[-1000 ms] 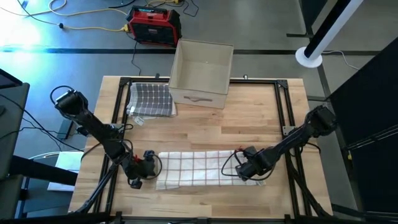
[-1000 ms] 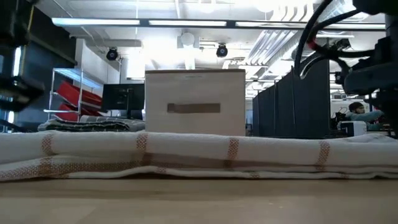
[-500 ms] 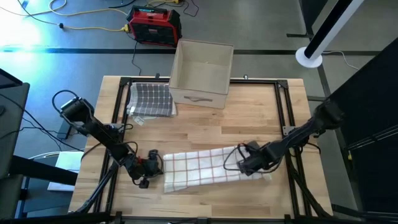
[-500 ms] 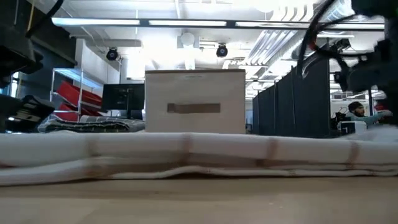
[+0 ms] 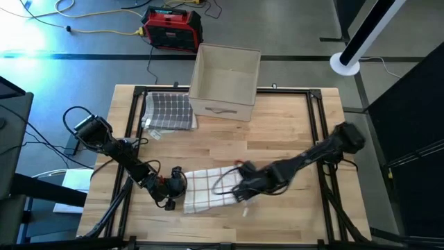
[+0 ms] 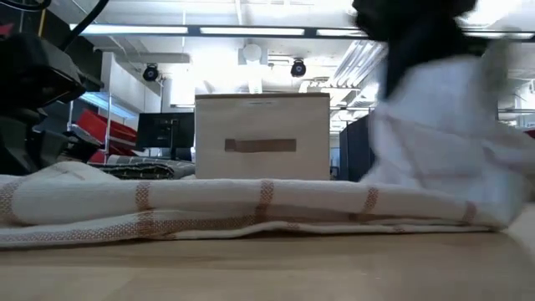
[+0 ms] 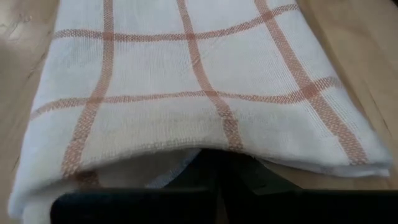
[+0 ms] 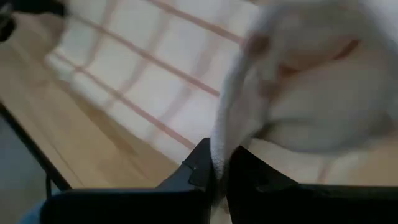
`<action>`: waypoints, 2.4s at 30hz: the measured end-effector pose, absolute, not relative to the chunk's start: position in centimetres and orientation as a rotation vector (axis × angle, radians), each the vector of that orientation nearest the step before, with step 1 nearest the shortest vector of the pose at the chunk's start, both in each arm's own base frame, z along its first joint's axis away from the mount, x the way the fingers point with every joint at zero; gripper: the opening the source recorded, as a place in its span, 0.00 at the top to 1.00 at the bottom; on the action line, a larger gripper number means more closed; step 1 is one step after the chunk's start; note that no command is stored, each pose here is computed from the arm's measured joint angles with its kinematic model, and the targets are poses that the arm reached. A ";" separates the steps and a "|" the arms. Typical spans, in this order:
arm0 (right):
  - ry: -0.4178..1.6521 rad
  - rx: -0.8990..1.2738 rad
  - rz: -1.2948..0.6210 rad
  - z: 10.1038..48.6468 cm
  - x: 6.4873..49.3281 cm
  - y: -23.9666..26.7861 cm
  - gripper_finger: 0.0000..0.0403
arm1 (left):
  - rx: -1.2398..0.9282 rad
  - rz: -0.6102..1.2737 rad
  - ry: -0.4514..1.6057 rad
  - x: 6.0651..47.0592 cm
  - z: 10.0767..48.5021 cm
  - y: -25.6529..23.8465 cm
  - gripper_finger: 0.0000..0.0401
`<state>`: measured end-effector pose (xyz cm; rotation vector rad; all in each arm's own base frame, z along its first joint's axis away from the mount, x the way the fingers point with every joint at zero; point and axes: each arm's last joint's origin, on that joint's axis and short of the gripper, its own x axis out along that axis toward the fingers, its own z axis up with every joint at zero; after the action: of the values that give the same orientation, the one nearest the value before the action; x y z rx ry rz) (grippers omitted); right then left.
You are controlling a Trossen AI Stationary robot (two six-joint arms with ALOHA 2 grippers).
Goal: Fold towel
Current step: Fold the white squared towel
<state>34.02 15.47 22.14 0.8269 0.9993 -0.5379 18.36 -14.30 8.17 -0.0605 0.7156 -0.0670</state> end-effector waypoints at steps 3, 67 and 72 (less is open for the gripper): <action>0.990 0.744 -0.438 22.2 37.9 16.1 0.97 | -0.060 -0.070 0.716 18.4 8.2 -14.3 1.00; 0.716 0.132 -0.357 15.1 42.5 25.5 1.00 | 0.057 0.087 0.480 20.0 14.1 -13.4 1.00; 0.685 0.131 -0.431 13.7 41.0 25.9 1.00 | 0.068 0.079 0.538 20.3 13.2 -13.1 1.00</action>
<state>41.05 25.95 13.67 0.1311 0.6853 -0.4314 20.26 -13.14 13.20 0.0676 0.5379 0.0788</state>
